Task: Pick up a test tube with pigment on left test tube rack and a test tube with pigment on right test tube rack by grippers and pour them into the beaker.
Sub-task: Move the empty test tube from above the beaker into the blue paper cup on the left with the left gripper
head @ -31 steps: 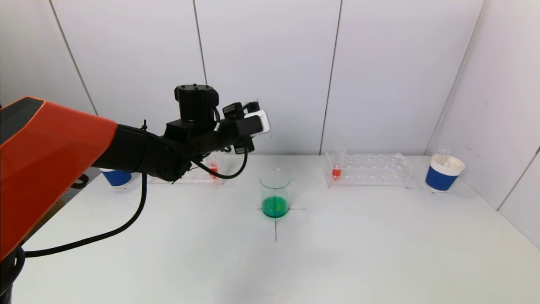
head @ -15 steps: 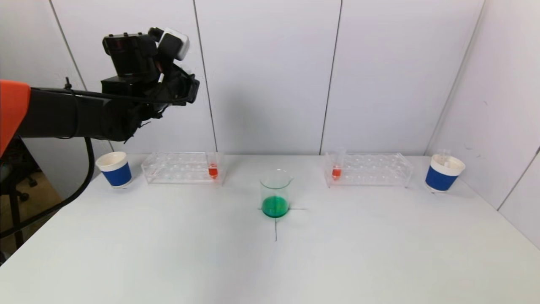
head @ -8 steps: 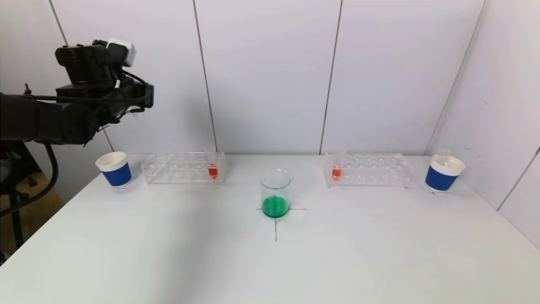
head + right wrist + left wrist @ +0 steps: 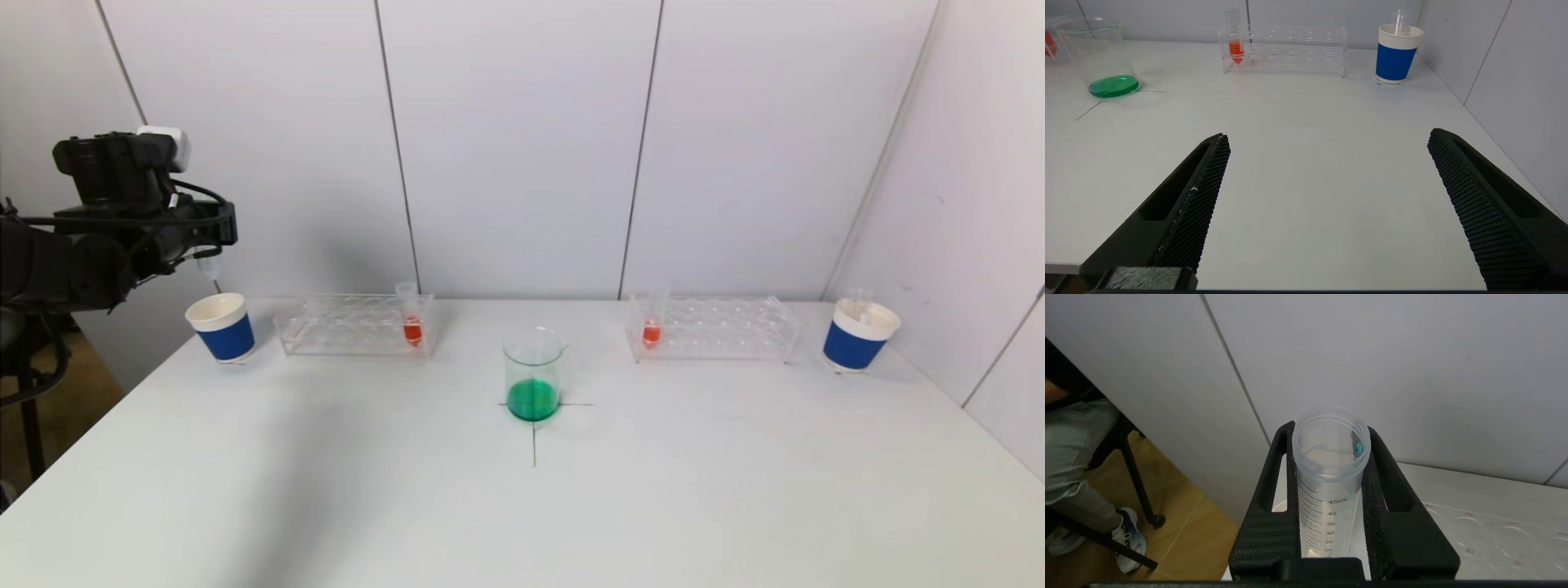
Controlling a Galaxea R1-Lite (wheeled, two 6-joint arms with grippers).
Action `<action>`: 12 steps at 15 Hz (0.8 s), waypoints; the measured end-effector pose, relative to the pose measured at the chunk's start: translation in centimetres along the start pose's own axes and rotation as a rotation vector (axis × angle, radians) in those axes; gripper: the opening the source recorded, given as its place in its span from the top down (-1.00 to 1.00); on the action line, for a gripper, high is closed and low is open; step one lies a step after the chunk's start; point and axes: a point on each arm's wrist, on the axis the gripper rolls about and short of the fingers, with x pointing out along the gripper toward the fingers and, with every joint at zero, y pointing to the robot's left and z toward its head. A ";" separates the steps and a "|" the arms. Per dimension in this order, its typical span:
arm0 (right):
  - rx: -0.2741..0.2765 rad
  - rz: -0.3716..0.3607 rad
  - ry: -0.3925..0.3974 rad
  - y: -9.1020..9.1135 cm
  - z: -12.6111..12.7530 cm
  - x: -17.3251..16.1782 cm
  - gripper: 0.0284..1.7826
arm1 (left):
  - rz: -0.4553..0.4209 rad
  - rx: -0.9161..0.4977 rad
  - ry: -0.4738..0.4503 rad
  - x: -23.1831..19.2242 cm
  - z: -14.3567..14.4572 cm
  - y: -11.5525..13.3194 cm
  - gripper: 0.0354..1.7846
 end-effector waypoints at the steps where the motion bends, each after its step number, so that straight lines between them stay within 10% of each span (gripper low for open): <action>1: 0.000 0.000 0.000 0.0 0.0 0.0 -0.98 | 0.013 -0.003 0.000 0.1 -0.4 0.5 0.53; 12: 0.000 0.000 0.000 0.0 0.0 0.0 -0.98 | 0.049 -0.087 -0.028 3.1 -4.9 1.3 0.53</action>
